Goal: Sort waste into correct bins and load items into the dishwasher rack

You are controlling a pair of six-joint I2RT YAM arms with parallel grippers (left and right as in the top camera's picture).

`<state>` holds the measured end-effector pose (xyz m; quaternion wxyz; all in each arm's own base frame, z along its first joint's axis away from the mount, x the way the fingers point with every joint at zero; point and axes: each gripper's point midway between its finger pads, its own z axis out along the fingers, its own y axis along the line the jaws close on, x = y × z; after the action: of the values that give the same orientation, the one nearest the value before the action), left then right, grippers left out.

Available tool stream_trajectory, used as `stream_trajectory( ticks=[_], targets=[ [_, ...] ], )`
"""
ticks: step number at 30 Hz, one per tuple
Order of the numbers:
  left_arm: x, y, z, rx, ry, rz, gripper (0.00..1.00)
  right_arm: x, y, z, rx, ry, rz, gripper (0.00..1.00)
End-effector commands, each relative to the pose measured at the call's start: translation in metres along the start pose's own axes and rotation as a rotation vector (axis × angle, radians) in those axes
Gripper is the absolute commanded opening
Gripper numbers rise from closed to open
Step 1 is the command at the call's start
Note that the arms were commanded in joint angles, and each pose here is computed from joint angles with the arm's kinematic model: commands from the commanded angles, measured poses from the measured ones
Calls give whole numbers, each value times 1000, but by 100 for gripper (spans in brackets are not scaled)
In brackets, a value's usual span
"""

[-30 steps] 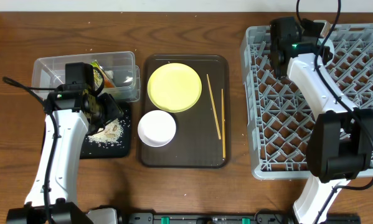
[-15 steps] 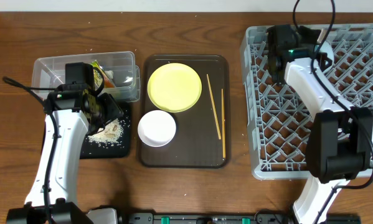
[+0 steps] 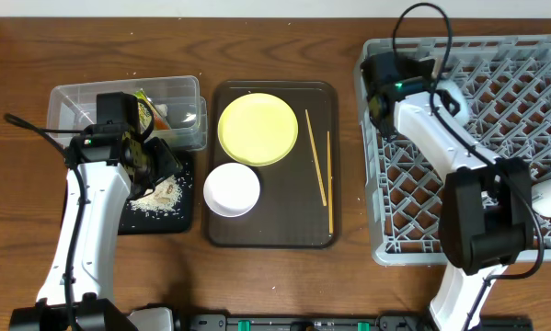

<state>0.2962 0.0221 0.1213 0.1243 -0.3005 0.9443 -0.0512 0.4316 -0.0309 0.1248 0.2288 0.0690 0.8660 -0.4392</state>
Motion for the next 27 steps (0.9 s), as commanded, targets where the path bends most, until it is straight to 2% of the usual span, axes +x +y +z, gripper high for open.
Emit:
stream_trajectory(
  ticks=[1, 2, 10, 15, 20, 27],
  targets=[
    [-3, 2, -4, -6, -17, -17, 63, 2, 16, -13, -161, 25, 34, 40],
    [-3, 2, -4, -6, -17, -17, 63, 1, 16, -18, -200, 27, 48, 41],
    [-3, 2, -4, -6, -17, -17, 63, -14, -25, -58, -387, -12, 185, 72],
    [-3, 2, -4, -6, -17, -17, 63, -7, -37, -69, -564, 41, 246, 77],
    [-3, 2, -4, -6, -17, -17, 63, 19, -51, -51, -666, 197, 295, 81],
    [-3, 2, -4, -5, -18, -17, 63, 72, -112, 11, -546, 444, 495, 88]
  ],
)
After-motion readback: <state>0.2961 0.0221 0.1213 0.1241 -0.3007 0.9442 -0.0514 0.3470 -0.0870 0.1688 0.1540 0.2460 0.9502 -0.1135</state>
